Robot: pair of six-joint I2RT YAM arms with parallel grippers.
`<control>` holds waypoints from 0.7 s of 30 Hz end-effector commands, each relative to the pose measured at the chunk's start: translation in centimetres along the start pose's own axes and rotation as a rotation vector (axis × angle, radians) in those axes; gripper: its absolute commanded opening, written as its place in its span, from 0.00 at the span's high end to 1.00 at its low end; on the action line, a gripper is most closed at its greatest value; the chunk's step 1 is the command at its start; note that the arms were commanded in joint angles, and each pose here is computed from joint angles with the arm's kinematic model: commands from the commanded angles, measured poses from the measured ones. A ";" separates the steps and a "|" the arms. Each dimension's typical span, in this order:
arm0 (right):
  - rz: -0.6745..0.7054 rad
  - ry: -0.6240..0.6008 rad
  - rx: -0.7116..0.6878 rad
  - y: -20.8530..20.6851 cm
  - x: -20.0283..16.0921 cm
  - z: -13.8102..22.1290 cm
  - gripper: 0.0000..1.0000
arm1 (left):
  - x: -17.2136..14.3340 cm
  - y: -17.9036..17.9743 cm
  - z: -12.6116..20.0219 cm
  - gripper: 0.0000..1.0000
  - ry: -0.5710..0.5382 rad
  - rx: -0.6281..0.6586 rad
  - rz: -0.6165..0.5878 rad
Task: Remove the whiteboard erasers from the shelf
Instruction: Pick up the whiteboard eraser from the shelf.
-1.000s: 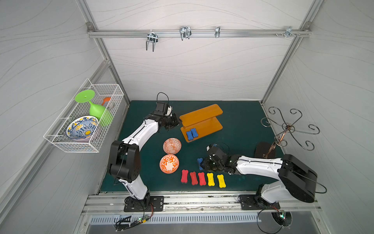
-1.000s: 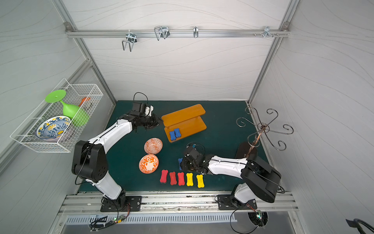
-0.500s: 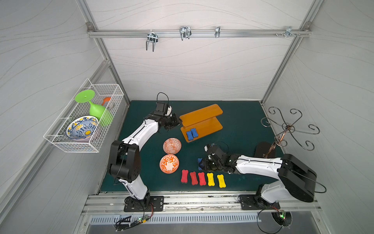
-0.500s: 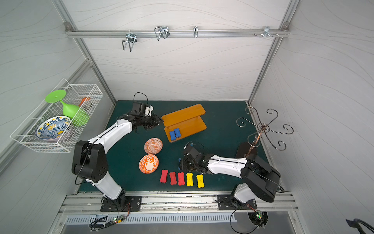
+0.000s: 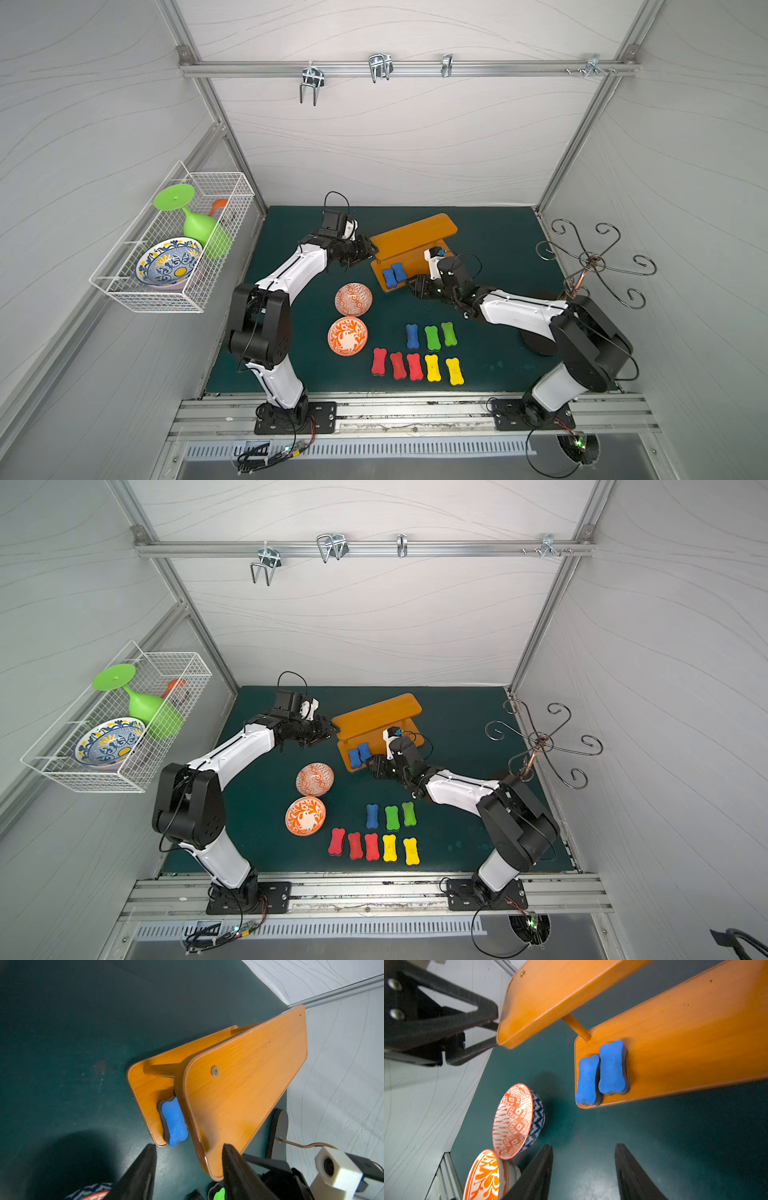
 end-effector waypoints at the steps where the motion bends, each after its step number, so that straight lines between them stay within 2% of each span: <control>1: 0.031 -0.079 0.021 -0.5 1.7 -1.6 0.46 | 1.2 -1.4 -0.6 0.48 -0.012 -0.071 -0.032; 8: -0.033 -0.092 -0.020 -2.4 1.2 -4.4 0.47 | 1.1 -1.5 -1.8 0.55 0.002 -0.073 -0.023; 10: -0.065 -0.091 -0.034 -3.2 0.8 -5.0 0.48 | 1.0 -1.5 -1.9 0.62 0.006 -0.073 -0.021; 15: -0.100 -0.076 -0.040 -4.3 0.1 -6.4 0.50 | 1.0 -1.4 -2.2 0.71 0.019 -0.075 -0.020; 21: -0.117 -0.074 -0.028 -4.9 -0.1 -7.6 0.51 | 0.9 -1.4 -2.1 0.76 0.027 -0.070 -0.026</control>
Point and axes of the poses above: each gripper's point midway between its finger pads, its own z axis back along the fingers, its own y axis along the line the jaws close on, x = y × z, the point moved 7 cm from there along z, back along the fingers, and after that the axes turned 12 degrees about z, right-handed, at the moved point
